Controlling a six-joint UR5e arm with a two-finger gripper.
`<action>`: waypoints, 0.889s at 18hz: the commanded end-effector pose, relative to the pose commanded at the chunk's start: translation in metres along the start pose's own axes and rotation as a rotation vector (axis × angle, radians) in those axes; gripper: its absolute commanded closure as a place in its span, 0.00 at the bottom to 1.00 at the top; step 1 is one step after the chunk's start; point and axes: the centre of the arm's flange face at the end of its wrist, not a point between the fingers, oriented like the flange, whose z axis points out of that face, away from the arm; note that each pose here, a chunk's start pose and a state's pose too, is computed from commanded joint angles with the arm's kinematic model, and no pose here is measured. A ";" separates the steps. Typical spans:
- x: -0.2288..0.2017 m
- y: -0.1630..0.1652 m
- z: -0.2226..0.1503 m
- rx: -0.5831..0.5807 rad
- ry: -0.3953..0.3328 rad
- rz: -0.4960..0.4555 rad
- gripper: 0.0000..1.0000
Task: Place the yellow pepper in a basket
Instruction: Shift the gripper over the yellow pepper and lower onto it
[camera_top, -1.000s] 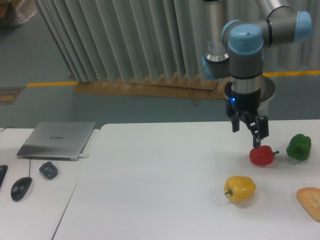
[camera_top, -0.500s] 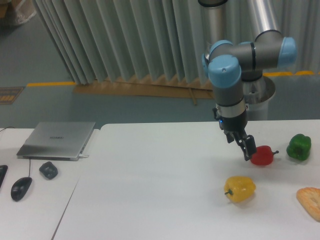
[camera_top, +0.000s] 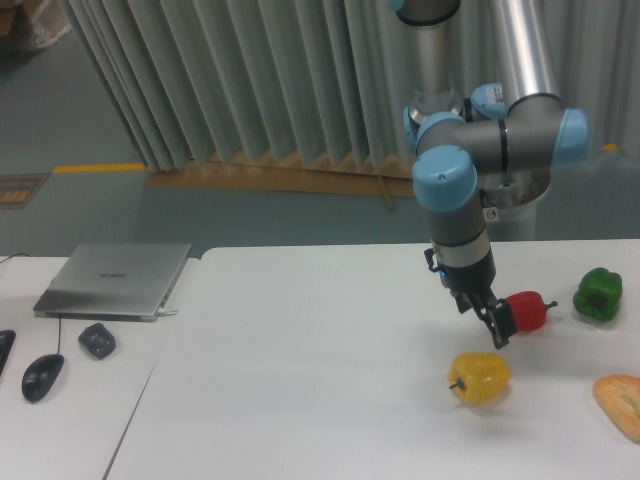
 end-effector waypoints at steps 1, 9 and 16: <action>-0.003 -0.001 0.004 0.005 -0.005 -0.003 0.00; 0.010 -0.003 0.036 -0.037 0.038 0.015 0.00; 0.004 -0.007 0.049 -0.043 0.044 0.018 0.00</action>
